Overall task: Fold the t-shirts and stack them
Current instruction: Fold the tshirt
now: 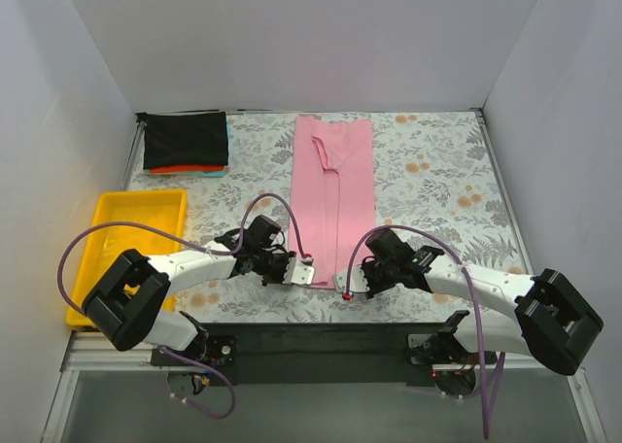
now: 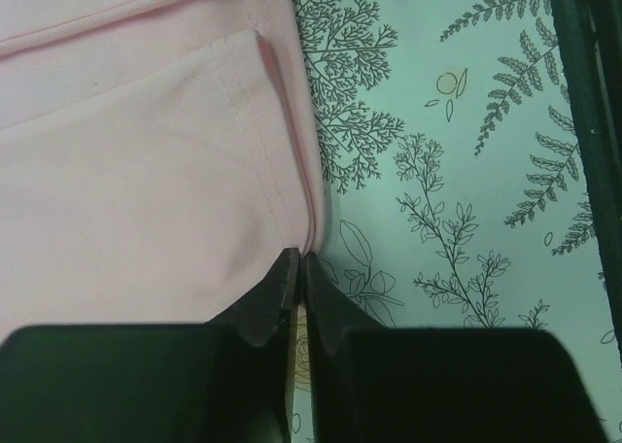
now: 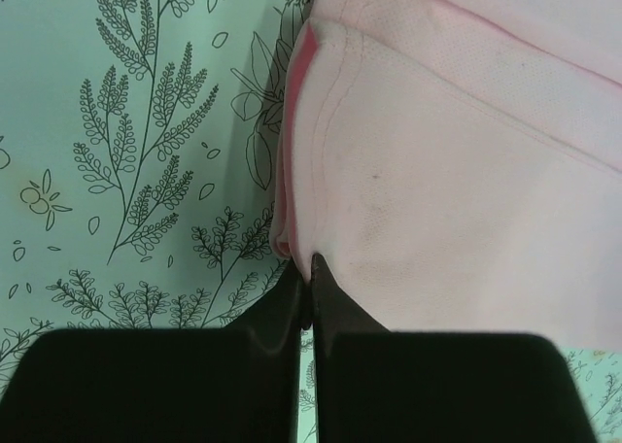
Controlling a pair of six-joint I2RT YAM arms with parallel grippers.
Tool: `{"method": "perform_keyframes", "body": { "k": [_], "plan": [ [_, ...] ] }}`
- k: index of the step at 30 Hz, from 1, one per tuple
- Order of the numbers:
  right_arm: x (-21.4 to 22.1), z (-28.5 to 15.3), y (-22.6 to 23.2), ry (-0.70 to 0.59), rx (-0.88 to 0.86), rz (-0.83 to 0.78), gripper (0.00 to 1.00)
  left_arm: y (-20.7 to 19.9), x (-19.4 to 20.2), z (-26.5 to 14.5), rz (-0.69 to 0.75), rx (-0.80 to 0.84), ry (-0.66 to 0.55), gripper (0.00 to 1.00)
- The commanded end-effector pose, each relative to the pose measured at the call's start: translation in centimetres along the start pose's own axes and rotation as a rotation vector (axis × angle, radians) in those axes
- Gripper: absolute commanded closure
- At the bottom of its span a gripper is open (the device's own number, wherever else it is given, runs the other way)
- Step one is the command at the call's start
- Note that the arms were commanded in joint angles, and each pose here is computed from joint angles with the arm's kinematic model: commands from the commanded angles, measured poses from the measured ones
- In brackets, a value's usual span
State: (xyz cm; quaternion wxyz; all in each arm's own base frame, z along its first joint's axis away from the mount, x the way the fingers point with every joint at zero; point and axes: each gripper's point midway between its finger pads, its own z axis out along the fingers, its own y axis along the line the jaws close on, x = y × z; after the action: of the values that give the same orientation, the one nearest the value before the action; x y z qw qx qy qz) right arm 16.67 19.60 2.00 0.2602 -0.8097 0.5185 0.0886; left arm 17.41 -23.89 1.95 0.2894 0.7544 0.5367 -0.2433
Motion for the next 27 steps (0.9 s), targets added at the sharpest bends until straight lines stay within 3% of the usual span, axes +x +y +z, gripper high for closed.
{"method": "perform_keyframes", "body": {
  "k": [1, 8, 11, 13, 19, 27],
  "plan": [
    [-0.3, -0.6, 0.1, 0.002, -0.005, 0.005, 0.99, 0.6, -0.3, -0.6, -0.021, -0.023, 0.01, 1.0],
    [-4.7, -4.4, 1.7, -0.094, -0.044, -0.044, 0.99, -2.9, -6.7, -3.4, 0.017, 0.08, -0.1, 1.0],
    [-7.7, -8.2, 0.0, -0.157, 0.008, -0.047, 0.99, -3.8, -9.7, -5.9, -0.013, 0.073, -0.164, 1.0],
    [-7.5, -8.5, 0.0, -0.136, -0.001, -0.051, 0.99, -3.7, -9.9, -6.6, -0.029, 0.058, -0.152, 1.0],
    [-7.4, -8.6, -1.4, -0.107, 0.018, -0.107, 0.99, -0.5, -10.7, -8.1, -0.023, 0.0, -0.176, 1.0],
    [-6.1, -10.3, -9.7, -0.109, 0.119, -0.081, 0.99, 7.7, -10.1, -9.8, -0.046, -0.116, -0.204, 1.0]
  ]
}}
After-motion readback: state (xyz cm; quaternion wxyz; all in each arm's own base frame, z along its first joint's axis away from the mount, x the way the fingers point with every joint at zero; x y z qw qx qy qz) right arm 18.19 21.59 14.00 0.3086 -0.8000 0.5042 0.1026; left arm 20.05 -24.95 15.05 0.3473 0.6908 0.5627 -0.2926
